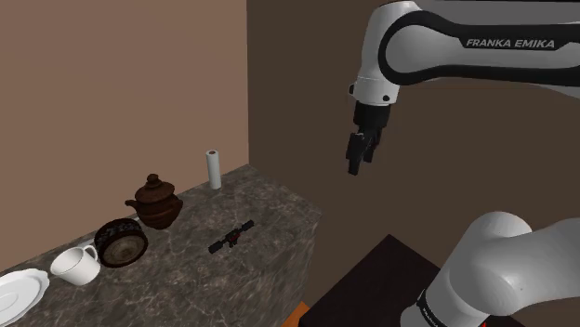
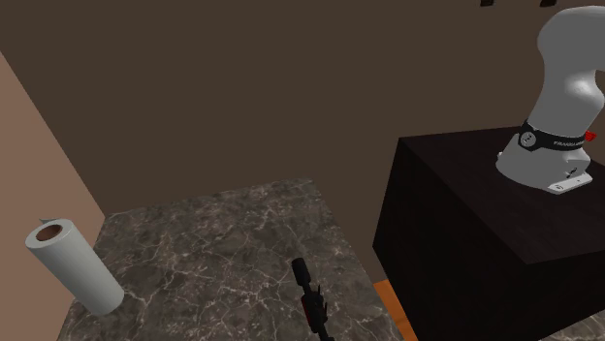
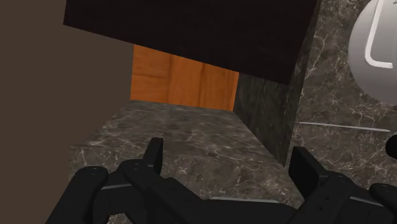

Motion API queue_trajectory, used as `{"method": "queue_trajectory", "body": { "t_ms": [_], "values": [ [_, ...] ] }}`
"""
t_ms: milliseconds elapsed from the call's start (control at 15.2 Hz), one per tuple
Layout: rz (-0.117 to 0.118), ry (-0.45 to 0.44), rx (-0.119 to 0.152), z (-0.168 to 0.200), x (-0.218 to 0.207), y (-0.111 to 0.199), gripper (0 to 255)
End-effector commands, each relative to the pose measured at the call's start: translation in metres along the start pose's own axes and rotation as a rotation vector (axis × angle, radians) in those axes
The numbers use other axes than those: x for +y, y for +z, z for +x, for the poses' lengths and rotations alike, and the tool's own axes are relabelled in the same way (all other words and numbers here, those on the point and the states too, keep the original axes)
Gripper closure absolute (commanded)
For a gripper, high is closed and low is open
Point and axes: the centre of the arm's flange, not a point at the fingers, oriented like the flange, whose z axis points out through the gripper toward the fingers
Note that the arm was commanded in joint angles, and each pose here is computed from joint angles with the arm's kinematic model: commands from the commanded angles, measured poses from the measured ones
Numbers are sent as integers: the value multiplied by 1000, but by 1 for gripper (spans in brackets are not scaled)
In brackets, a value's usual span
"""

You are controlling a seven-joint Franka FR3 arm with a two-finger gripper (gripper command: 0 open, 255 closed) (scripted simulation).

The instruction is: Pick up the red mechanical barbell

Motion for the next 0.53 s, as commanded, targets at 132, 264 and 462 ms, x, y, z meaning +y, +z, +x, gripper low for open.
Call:
{"method": "queue_trajectory", "body": {
  "t_ms": [132,264,462],
  "values": [
    [-2,43,-16,21,-14,14,0],
    [-3,87,-33,41,-26,28,0],
    [-6,152,-57,73,-43,50,0]
  ]
}}
